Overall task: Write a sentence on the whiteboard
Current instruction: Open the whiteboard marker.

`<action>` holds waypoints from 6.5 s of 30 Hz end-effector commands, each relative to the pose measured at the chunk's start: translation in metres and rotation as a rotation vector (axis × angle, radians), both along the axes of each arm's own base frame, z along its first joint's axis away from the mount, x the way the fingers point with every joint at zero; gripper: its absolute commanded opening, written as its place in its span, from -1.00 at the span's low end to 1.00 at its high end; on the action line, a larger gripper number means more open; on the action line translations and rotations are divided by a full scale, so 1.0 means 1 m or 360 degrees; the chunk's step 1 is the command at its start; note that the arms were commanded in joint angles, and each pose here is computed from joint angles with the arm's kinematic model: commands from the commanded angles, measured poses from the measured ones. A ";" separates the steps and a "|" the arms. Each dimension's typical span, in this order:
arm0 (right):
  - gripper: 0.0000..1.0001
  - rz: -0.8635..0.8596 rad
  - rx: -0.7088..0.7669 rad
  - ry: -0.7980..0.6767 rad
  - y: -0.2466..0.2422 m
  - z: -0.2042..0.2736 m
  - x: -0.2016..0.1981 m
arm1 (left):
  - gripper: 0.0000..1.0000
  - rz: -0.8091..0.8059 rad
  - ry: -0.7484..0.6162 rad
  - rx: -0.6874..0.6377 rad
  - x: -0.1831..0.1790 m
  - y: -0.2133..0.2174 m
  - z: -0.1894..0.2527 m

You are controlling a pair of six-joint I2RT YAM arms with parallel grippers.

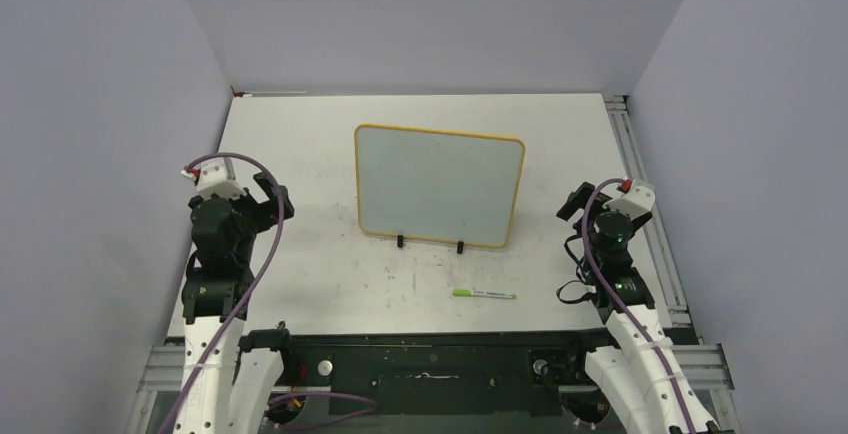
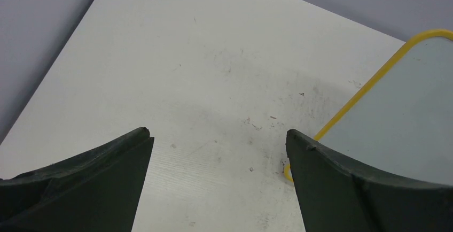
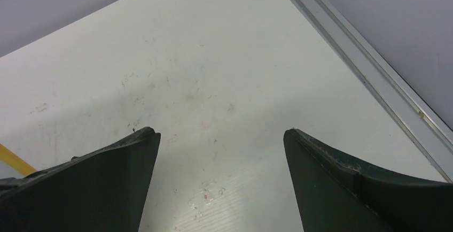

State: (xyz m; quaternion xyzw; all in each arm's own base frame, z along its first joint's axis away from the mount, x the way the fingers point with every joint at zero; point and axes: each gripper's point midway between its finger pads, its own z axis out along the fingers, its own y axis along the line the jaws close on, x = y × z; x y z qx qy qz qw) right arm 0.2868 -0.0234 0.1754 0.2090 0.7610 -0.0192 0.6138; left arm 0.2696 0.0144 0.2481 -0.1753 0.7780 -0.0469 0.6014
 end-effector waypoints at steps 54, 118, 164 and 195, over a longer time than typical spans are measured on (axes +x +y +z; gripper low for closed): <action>0.80 0.0324 0.0216 0.0013 0.041 0.023 -0.024 | 0.18 -0.2640 0.0485 0.0876 -0.121 -0.418 -0.163; 0.95 0.1438 0.0743 0.0556 0.199 -0.019 -0.097 | -1.00 -0.2342 0.0268 0.1018 -0.127 -0.316 -0.092; 0.33 0.2542 0.0857 0.0603 0.301 0.006 -0.159 | -1.00 -0.2539 0.0250 0.0936 -0.152 -0.322 -0.091; -0.34 0.2514 0.0866 0.0691 0.299 -0.013 -0.167 | -1.00 -0.2485 0.0223 0.0937 -0.147 -0.318 -0.086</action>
